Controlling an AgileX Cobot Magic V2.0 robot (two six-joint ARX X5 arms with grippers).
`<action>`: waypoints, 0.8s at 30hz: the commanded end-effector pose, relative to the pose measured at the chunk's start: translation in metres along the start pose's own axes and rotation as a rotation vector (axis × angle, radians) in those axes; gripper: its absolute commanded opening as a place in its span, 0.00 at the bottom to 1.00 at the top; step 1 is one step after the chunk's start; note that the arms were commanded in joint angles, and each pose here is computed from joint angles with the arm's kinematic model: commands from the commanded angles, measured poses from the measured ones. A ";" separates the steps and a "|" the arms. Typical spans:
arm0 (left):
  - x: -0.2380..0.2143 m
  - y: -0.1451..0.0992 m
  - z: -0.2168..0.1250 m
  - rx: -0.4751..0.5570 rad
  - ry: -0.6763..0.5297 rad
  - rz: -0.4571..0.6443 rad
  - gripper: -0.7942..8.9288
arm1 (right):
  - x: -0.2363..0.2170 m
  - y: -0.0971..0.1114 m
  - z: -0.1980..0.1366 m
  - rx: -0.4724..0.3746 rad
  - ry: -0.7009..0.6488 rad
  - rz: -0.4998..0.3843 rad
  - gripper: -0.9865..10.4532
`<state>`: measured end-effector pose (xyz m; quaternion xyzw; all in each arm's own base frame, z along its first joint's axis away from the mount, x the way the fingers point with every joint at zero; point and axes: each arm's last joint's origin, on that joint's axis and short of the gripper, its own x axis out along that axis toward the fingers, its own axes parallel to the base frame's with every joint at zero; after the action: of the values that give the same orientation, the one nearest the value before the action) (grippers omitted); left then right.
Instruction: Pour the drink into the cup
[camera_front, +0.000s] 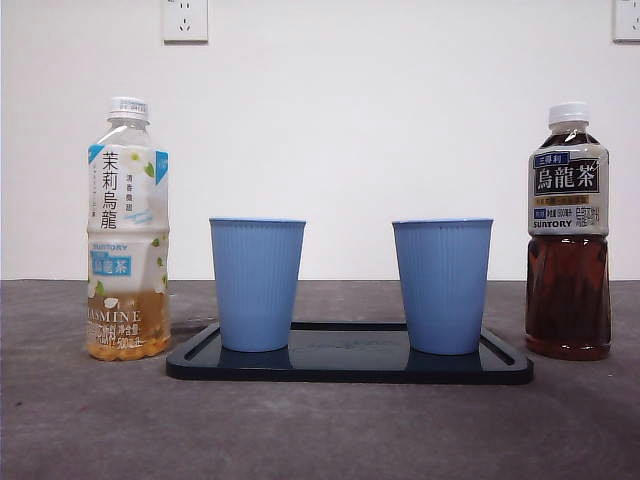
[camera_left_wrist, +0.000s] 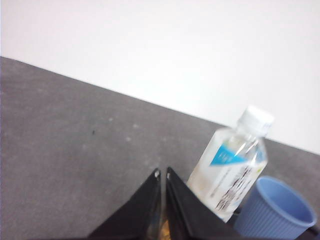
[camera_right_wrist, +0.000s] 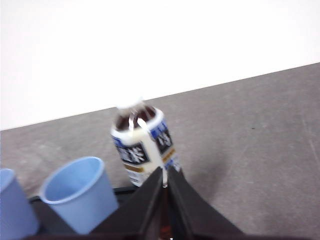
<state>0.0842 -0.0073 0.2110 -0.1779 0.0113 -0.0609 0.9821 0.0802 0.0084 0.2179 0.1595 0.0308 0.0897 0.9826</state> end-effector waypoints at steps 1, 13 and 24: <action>-0.005 -0.009 0.023 -0.024 -0.016 -0.014 0.10 | -0.006 0.008 0.022 0.028 -0.011 0.020 0.10; 0.001 -0.051 0.116 0.047 0.170 -0.200 0.10 | -0.010 0.045 0.109 -0.026 0.161 0.230 0.10; 0.028 -0.080 0.139 0.107 0.399 -0.527 0.10 | 0.002 0.067 0.145 -0.134 0.373 0.442 0.10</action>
<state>0.1111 -0.0360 0.3626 -0.1274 0.1712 -0.3353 0.9176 0.0850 0.0255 0.3713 0.1062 0.1835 0.3188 0.9238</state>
